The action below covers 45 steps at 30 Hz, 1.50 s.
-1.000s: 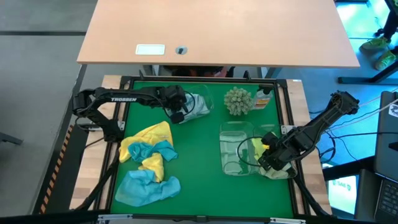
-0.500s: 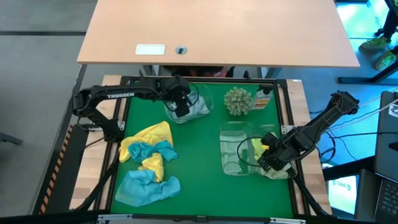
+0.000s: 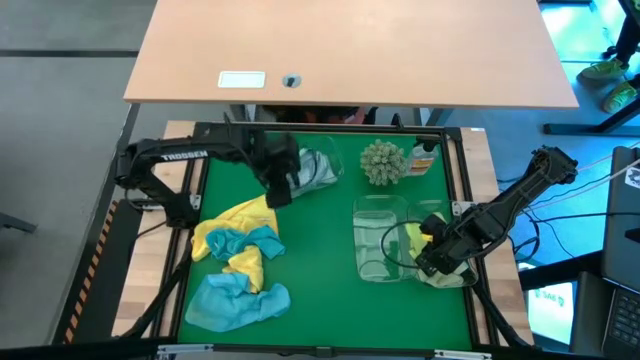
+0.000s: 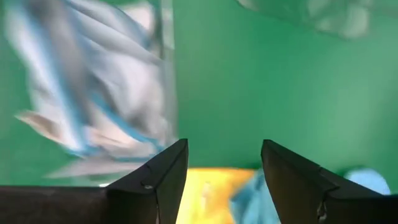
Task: Sort microfiber towel by color & place in baskets
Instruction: Put the top blue towel into the top transparent bin
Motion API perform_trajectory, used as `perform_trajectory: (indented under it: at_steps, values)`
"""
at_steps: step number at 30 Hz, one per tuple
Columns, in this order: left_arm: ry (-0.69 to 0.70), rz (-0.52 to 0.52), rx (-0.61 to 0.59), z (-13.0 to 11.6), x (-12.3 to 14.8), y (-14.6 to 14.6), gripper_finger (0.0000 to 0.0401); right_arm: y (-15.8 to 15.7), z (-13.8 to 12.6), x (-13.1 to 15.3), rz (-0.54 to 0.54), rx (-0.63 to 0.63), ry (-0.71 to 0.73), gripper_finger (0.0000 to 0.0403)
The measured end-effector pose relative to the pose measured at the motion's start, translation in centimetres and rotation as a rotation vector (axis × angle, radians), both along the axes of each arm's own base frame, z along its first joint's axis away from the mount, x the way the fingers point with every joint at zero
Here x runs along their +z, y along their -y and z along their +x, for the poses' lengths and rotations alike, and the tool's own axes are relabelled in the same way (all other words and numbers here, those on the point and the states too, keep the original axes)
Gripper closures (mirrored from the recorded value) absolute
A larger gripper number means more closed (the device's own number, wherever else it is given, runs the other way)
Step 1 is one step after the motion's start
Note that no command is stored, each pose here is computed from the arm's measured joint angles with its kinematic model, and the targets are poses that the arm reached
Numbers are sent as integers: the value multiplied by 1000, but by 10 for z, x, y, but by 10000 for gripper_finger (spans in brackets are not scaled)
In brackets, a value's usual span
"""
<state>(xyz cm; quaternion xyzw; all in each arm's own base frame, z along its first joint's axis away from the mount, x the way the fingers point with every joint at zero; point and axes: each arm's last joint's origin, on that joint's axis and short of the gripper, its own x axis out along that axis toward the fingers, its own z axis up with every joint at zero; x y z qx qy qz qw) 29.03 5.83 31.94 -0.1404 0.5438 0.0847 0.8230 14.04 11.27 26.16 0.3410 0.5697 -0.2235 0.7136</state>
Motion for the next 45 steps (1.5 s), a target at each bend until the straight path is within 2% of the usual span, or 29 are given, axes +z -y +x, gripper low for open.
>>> perform_trajectory:
  at_steps: [7, 11, 18, 24, 29, 34, 38, 41, 45]
  values:
    - [-107, -39, -73, -1, -28, 44, 217, -1, 0, 4, 6, 59, -4, 233]
    - [-183, -20, -64, -6, -47, 62, 217, -2, 3, 20, 0, 98, 70, 233]
    - [-279, 8, -60, -18, -77, 80, 218, -2, 9, 52, -77, 167, 240, 233]
    - [-337, 25, -58, -28, -100, 85, 218, -1, 12, 63, -155, 199, 321, 233]
    - [-350, 34, -36, -33, -117, 84, 218, -1, 12, 63, -166, 202, 332, 233]
    - [-338, -2, -43, -37, -134, 84, 218, -2, 14, 63, -179, 193, 350, 233]
    - [-342, -9, -16, -41, -142, 84, 219, -2, 17, 65, -250, 204, 409, 233]
    - [-331, -11, -16, -40, -144, 84, 235, -2, 20, 67, -293, 221, 458, 233]
    - [-314, -14, -16, -38, -144, 84, 288, -4, 24, 71, -349, 243, 527, 233]
